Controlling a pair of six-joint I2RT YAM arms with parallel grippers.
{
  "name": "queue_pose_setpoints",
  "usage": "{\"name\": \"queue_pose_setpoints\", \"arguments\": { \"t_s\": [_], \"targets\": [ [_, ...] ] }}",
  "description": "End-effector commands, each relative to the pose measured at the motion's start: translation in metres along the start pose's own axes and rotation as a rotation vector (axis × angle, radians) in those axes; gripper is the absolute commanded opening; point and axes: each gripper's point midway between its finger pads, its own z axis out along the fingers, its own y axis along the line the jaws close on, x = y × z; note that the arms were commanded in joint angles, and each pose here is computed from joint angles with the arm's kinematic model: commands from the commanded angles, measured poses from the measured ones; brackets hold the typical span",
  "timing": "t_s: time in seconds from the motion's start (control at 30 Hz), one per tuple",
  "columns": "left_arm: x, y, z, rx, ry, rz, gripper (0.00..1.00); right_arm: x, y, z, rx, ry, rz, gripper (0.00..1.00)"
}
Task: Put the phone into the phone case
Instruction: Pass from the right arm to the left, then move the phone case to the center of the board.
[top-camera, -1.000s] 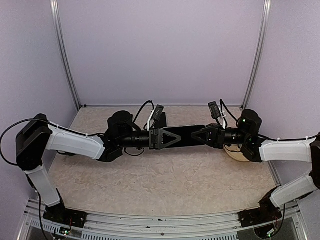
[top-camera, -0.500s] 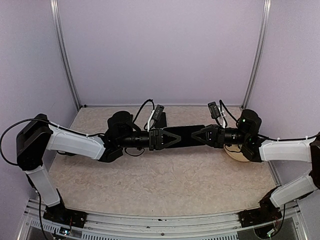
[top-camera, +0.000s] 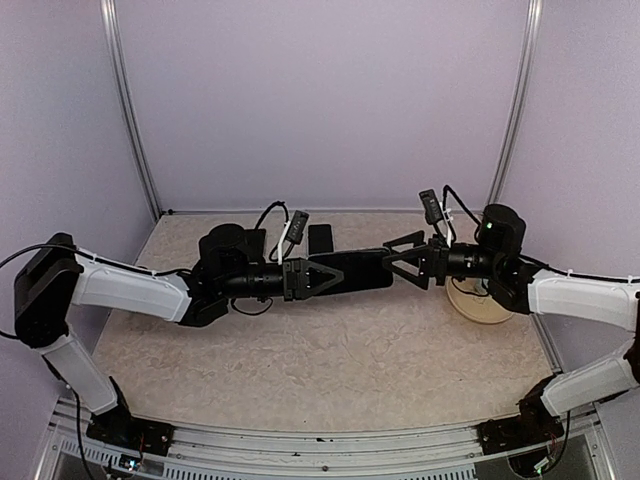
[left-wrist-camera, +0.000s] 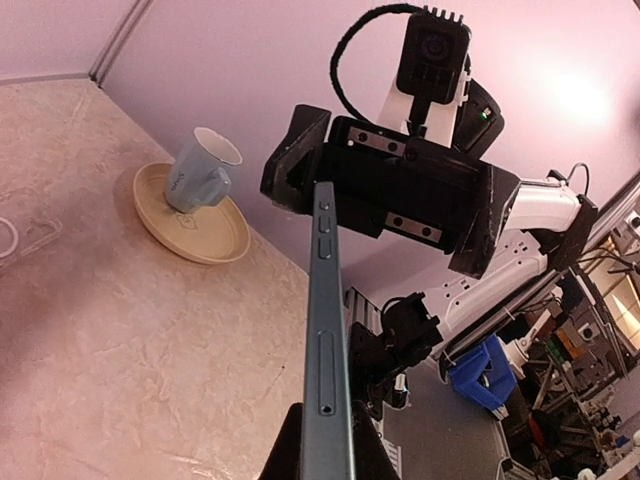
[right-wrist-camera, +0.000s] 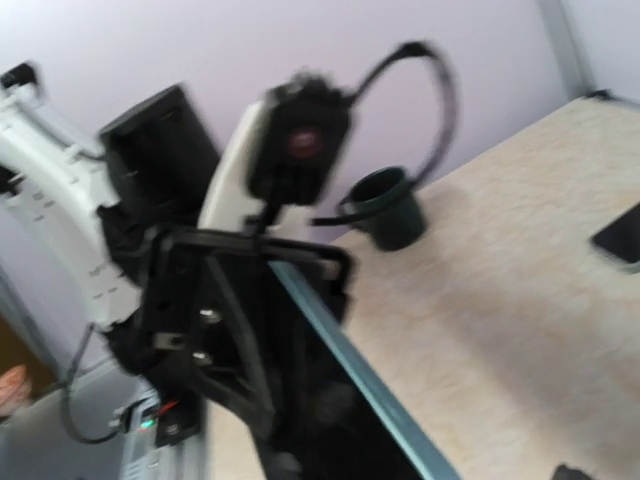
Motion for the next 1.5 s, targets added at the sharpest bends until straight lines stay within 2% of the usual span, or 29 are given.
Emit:
{"name": "queue_pose_setpoints", "arguments": {
  "t_s": [0.0,0.33,0.37,0.53,0.63,1.1,1.47],
  "targets": [
    [-0.027,-0.011,-0.026,-0.047,-0.105,0.102,0.0,-0.014,-0.025,-0.005,0.169,0.008,-0.027,1.0],
    [-0.023,-0.004,-0.067,-0.222,-0.142,0.153,0.0,-0.007,-0.115,-0.02,0.535,0.036,0.127,0.99],
    [-0.022,-0.003,-0.075,-0.255,-0.151,0.152,0.0,0.006,-0.148,-0.026,0.66,0.084,0.186,0.96],
    [-0.016,-0.001,-0.083,-0.282,-0.151,0.149,0.0,0.02,-0.19,-0.031,0.787,0.131,0.24,0.84],
    [-0.011,0.0,-0.086,-0.292,-0.149,0.148,0.0,0.029,-0.216,-0.038,0.874,0.158,0.267,0.81],
    [-0.01,-0.003,-0.097,-0.318,-0.169,0.164,0.0,0.073,-0.3,-0.057,1.073,0.281,0.347,0.59],
    [-0.011,-0.003,-0.096,-0.322,-0.173,0.167,0.0,0.095,-0.341,-0.065,1.122,0.322,0.387,0.43]
  ]
}}
